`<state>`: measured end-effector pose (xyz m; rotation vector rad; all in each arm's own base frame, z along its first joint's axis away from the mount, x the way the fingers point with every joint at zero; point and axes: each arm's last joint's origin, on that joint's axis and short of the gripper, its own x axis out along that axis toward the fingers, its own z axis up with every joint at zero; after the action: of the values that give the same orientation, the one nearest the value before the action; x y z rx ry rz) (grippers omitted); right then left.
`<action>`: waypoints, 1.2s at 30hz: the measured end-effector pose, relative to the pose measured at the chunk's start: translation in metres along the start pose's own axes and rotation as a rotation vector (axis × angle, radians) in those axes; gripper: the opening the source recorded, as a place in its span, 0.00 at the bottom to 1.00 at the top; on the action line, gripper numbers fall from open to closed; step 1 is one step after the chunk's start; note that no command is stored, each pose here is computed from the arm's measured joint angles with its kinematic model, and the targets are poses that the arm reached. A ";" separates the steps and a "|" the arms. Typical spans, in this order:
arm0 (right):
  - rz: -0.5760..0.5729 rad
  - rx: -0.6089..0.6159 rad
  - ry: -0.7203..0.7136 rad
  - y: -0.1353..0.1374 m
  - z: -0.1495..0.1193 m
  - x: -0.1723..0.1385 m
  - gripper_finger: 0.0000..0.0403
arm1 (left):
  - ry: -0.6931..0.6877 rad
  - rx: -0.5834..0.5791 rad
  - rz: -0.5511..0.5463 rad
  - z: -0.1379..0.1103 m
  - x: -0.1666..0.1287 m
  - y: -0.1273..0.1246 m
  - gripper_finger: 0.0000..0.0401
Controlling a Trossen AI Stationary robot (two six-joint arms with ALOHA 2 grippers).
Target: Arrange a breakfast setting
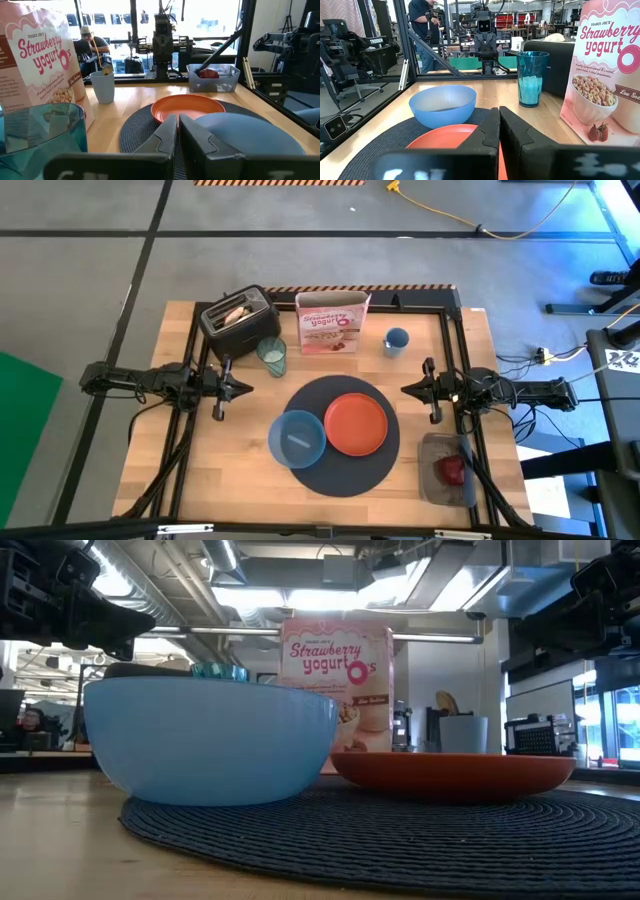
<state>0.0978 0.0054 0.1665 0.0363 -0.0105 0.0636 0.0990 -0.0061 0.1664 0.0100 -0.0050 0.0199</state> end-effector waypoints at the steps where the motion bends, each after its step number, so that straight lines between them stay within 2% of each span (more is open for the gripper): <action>1: 0.000 0.000 0.000 0.000 0.000 0.000 0.00 | 0.000 0.000 0.000 0.000 0.000 0.000 0.03; 24: -0.014 -0.012 -0.009 0.000 0.001 0.000 0.00 | 0.000 0.002 0.000 0.000 0.000 0.000 0.03; 27: -0.045 -0.040 -0.034 -0.001 0.003 0.000 0.00 | 0.001 0.091 0.011 0.000 0.000 0.000 0.03; 30: -0.036 -0.011 -0.034 -0.001 0.003 0.000 0.00 | 0.000 0.188 0.018 0.000 0.000 0.001 0.03; 36: 0.009 0.116 -0.028 0.000 0.003 0.000 0.00 | -0.002 0.205 0.028 0.000 0.000 0.001 0.03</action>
<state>0.0978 0.0056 0.1692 0.1533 -0.0352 0.0723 0.0989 -0.0053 0.1668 0.2149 -0.0048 0.0482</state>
